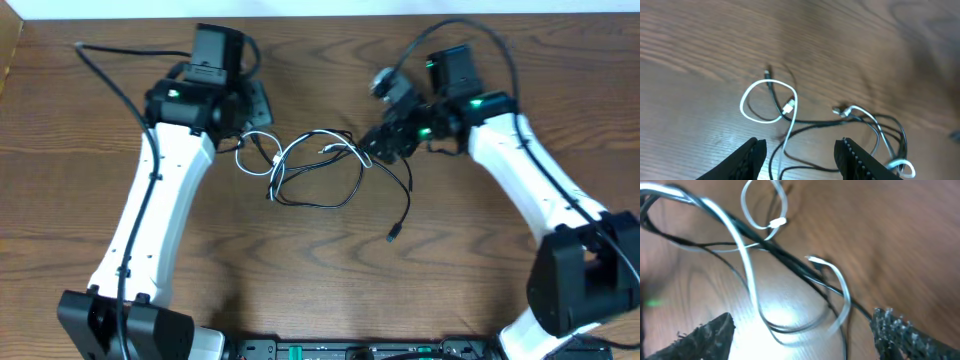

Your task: Untangle cables

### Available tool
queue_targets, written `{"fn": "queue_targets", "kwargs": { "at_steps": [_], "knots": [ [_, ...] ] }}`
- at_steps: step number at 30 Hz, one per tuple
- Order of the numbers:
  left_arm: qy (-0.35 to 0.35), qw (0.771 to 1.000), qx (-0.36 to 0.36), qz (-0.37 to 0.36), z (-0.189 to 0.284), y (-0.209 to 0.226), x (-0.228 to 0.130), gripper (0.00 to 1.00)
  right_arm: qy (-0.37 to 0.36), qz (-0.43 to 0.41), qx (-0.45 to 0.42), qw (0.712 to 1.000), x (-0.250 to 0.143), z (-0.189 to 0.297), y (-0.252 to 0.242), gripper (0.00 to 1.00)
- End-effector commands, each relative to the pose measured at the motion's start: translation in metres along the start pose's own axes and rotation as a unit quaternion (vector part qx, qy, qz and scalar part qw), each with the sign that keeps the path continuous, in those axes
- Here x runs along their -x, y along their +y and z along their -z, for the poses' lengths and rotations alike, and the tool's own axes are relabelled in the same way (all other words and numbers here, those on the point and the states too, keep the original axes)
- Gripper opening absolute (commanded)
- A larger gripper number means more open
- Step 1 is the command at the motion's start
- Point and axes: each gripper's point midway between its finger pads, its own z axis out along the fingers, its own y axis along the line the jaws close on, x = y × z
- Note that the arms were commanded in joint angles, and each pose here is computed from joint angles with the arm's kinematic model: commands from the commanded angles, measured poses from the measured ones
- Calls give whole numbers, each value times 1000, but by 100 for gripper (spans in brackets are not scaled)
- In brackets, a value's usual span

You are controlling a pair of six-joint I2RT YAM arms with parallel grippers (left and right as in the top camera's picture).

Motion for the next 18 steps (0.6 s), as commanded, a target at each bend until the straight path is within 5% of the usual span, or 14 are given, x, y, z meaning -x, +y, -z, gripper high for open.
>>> {"fn": "queue_targets", "kwargs": {
  "at_steps": [1, 7, 9, 11, 18],
  "knots": [
    [-10, 1000, -11, 19, 11, 1, 6, 52, 14, 48, 37, 998, -5, -23, 18, 77],
    [-10, 1000, -10, 19, 11, 2, 6, 56, 32, 50, 56, 997, -12, -40, 33, 50],
    [-10, 1000, -10, 19, 11, 2, 6, 56, 35, 51, 59, 996, -13, -43, 35, 34],
    [-10, 1000, -10, 19, 11, 2, 6, 56, 39, 35, 44, 998, -12, -45, 32, 1],
    [-22, 1000, -14, 18, 11, 0, 12, 61, -25, -5, 10, 1000, 37, -18, 32, 1]
  ]
}}
